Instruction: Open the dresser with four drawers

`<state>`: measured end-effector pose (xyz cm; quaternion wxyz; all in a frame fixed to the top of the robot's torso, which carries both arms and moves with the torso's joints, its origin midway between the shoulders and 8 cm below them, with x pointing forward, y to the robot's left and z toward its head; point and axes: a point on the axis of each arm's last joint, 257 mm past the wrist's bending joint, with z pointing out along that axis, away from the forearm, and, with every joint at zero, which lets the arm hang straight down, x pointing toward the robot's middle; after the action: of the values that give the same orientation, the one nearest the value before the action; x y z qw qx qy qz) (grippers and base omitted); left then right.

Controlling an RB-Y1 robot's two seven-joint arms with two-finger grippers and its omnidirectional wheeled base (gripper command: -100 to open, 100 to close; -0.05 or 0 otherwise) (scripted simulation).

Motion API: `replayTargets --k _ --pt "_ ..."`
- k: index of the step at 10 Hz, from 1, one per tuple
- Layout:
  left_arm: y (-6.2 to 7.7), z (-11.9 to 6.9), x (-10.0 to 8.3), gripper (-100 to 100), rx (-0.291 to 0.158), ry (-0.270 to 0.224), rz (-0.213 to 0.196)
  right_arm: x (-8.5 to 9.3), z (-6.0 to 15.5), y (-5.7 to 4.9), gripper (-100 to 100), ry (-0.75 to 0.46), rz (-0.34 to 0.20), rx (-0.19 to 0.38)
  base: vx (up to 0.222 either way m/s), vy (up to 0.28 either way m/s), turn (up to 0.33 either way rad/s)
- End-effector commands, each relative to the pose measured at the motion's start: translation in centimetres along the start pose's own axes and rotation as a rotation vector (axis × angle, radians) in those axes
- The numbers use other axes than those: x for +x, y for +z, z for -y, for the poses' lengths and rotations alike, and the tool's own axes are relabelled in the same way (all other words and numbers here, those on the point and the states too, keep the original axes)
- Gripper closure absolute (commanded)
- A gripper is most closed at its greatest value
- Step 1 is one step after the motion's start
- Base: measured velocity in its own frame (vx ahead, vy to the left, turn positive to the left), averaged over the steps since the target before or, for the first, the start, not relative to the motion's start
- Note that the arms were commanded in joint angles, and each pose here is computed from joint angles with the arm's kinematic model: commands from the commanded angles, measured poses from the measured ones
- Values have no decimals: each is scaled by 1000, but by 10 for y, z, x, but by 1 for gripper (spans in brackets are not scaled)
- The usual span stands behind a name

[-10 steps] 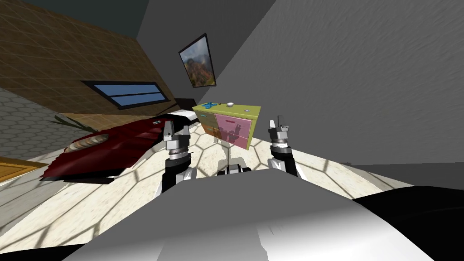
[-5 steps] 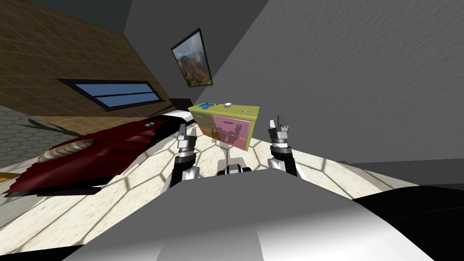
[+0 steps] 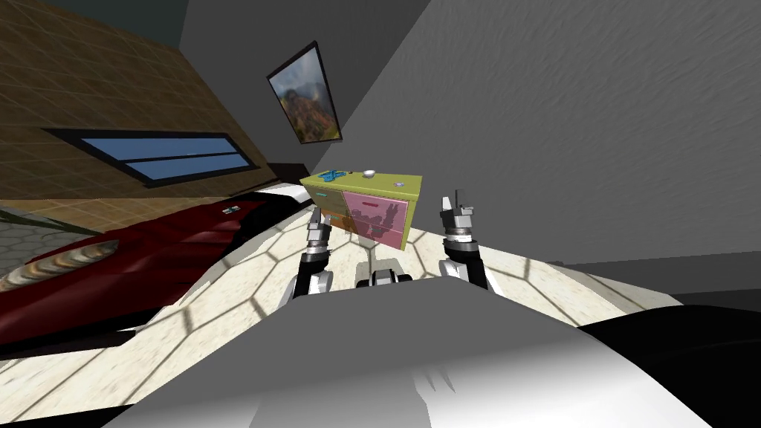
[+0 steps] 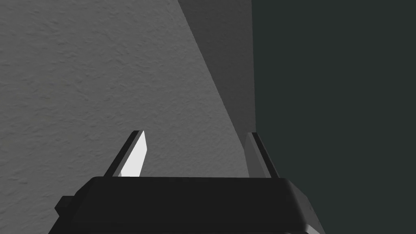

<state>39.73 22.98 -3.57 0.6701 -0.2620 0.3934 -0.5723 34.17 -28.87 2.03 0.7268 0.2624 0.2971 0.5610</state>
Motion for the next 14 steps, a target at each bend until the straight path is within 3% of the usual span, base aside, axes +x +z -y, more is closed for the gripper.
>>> replayTargets --k 1,6,7,9,14 --pt "-2 -28 13 -100 -56 0 -23 0 0 0 0 0 0 0 120 -7 -100" --pt "-7 -86 45 -100 -167 7 -82 0 0 0 0 0 0 0 124 -14 -91" --pt "-8 -87 45 -100 -169 7 -82 0 0 0 0 0 0 0 88 -11 -23" --pt "-12 -110 59 -100 -214 12 -110 0 0 0 0 0 0 0 75 -3 -81" --pt "-29 -169 95 -100 -336 31 -190 0 0 0 0 0 0 0 135 -4 -97"
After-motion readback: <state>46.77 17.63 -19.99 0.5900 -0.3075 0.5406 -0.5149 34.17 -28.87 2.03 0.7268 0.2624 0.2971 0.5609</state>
